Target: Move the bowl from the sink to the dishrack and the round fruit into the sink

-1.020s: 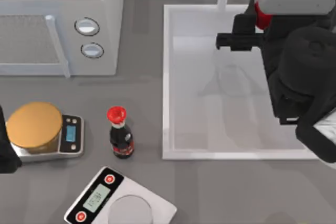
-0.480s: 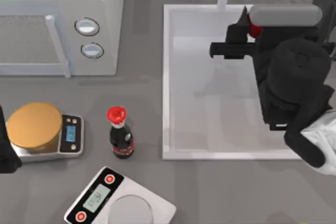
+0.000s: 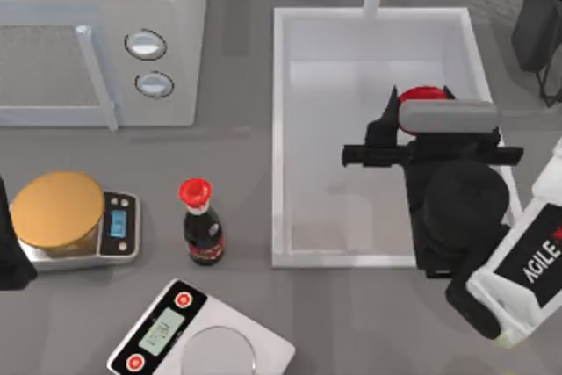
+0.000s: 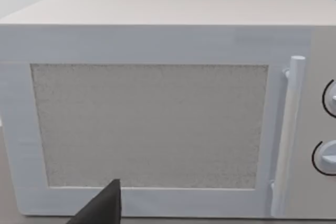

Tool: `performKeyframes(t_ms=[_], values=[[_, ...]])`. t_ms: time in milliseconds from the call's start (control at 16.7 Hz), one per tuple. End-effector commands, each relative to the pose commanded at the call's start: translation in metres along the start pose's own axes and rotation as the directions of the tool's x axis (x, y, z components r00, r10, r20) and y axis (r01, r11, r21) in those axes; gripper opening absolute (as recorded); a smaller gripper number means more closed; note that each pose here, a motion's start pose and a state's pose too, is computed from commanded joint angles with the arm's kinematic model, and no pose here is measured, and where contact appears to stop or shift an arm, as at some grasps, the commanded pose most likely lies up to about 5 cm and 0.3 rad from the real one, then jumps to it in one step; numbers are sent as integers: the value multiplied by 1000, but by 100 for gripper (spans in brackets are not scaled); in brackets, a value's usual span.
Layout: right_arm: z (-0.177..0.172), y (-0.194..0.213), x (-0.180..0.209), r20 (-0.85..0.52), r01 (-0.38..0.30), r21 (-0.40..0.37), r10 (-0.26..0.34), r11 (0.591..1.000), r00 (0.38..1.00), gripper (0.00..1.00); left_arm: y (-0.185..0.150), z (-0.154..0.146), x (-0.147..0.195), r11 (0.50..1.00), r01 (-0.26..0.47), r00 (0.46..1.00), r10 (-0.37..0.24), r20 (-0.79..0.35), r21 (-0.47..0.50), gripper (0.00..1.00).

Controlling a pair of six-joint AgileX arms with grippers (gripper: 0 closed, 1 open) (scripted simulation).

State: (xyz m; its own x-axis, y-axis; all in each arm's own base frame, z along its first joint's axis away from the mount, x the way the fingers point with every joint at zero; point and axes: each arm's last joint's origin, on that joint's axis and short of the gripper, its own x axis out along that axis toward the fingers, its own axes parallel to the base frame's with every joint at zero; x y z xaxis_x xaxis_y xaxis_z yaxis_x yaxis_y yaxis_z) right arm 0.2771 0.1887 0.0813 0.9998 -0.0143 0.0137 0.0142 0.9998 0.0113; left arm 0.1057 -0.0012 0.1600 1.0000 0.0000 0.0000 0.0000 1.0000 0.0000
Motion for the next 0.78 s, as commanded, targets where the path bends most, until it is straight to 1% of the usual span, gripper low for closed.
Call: performKeyframes(t_ms=[180,480,780], values=[[-20,-5,-6,-12,-3,-9,3,1000,1000,0,0,0,0,1000,0,1000,0,0,0,100],[-22,-5,-7,-14,-4,-11,4,1000,1000,0,0,0,0,1000,0,1000,0,0,0,100],[-22,-5,-7,-14,-4,-11,4,1000,1000,38,0,0,0,1000,0,1000,0,0,0,100]])
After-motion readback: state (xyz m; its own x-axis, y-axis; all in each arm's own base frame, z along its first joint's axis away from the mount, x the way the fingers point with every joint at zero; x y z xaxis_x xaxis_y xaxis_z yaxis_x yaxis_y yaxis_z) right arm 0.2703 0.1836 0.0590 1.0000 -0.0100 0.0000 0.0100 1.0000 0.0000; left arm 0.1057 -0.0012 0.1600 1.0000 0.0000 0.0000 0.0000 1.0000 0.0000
